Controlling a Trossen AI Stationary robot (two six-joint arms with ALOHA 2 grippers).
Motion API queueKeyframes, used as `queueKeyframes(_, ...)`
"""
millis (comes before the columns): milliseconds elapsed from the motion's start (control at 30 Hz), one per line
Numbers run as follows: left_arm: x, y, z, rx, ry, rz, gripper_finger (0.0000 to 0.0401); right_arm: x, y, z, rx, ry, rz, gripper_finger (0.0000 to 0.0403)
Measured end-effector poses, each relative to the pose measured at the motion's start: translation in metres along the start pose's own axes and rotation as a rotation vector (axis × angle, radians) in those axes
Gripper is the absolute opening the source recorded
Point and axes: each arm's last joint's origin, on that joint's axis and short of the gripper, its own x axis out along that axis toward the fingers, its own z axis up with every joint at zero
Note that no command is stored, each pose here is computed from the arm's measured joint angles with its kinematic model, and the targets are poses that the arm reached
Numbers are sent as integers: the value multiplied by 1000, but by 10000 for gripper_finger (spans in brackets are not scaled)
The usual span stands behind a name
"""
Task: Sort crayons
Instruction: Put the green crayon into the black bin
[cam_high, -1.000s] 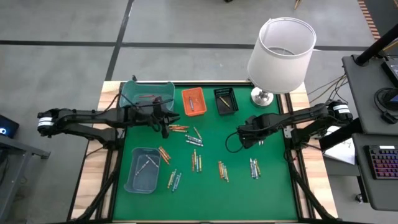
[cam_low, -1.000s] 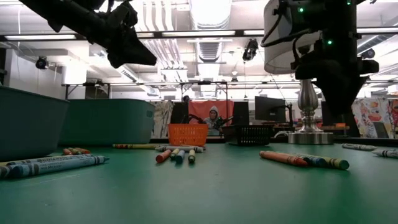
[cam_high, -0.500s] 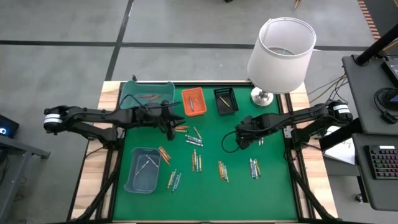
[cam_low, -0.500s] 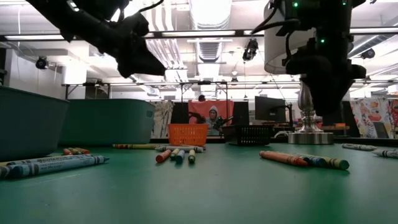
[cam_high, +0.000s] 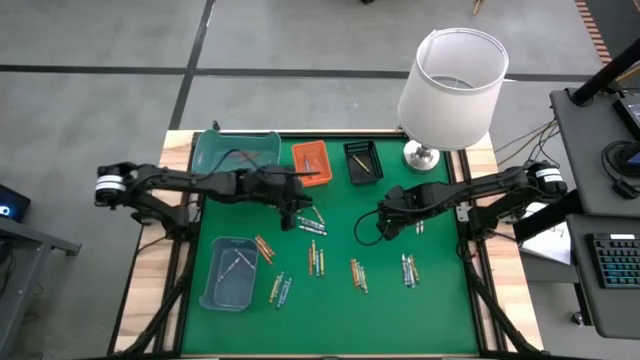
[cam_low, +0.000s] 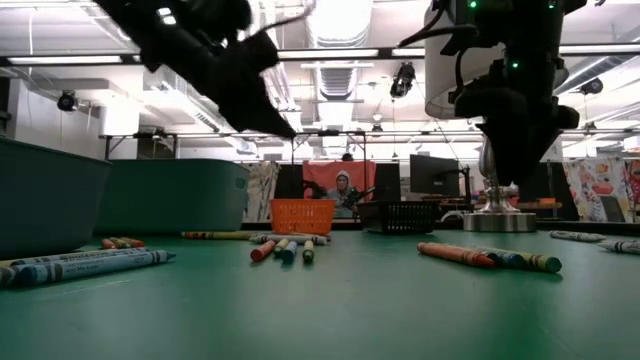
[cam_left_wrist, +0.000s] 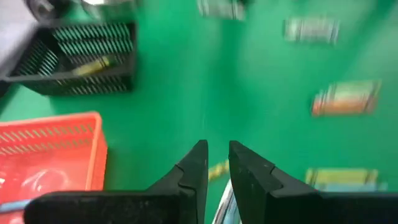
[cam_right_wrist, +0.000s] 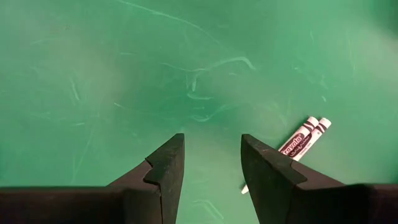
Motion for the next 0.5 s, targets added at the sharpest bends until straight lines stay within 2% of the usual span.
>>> queueKeyframes(233, 32, 5, 13, 240, 293, -52, 43, 0, 0, 1, -12, -24, -10, 148)
queueKeyframes(500, 70, 13, 25, 397, 444, -119, 43, 0, 0, 1, -17, -32, -15, 148)
